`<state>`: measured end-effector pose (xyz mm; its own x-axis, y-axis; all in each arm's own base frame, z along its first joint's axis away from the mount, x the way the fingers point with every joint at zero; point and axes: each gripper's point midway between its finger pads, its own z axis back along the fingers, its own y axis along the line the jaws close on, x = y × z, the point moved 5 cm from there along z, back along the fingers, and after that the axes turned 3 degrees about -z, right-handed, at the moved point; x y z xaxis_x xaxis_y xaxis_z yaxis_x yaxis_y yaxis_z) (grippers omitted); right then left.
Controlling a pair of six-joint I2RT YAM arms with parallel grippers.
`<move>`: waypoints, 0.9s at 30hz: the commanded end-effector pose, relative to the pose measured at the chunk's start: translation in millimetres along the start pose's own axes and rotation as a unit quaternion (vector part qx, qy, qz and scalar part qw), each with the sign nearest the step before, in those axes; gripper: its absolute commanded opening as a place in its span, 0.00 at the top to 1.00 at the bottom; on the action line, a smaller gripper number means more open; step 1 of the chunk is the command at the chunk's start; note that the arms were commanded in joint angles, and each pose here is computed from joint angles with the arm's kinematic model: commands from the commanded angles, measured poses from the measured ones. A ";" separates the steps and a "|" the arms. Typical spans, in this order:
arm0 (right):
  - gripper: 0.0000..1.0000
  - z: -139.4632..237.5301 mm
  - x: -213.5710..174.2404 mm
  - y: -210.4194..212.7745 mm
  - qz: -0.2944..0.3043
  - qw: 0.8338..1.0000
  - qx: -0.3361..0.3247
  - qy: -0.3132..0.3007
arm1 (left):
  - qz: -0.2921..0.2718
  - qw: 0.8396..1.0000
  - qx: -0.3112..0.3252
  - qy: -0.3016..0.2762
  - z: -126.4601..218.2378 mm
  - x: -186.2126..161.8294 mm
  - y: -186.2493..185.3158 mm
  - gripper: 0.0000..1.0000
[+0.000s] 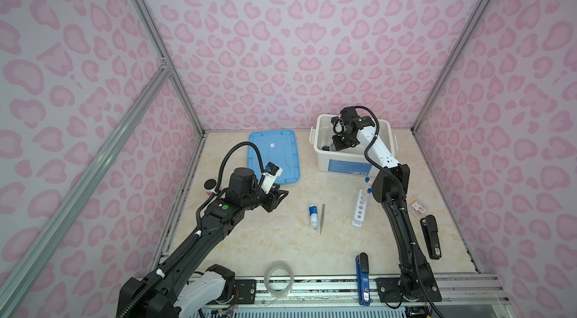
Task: Organize the chemistry lab equipment
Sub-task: 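Lower the white cup into the bin beside the cylinder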
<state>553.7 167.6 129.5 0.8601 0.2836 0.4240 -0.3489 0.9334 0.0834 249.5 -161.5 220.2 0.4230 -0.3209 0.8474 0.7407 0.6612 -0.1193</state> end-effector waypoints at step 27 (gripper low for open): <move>0.95 -41.0 -8.4 -2.4 -0.015 1.000 0.007 0.012 | -0.009 1.000 -0.008 -0.006 -5.2 5.5 1.2 0.53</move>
<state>560.7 170.7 96.6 0.8773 0.2624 0.4018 -0.3289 0.9385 0.1051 252.7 -163.7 215.2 0.4379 -0.3275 0.8373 0.7421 0.6574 -0.1310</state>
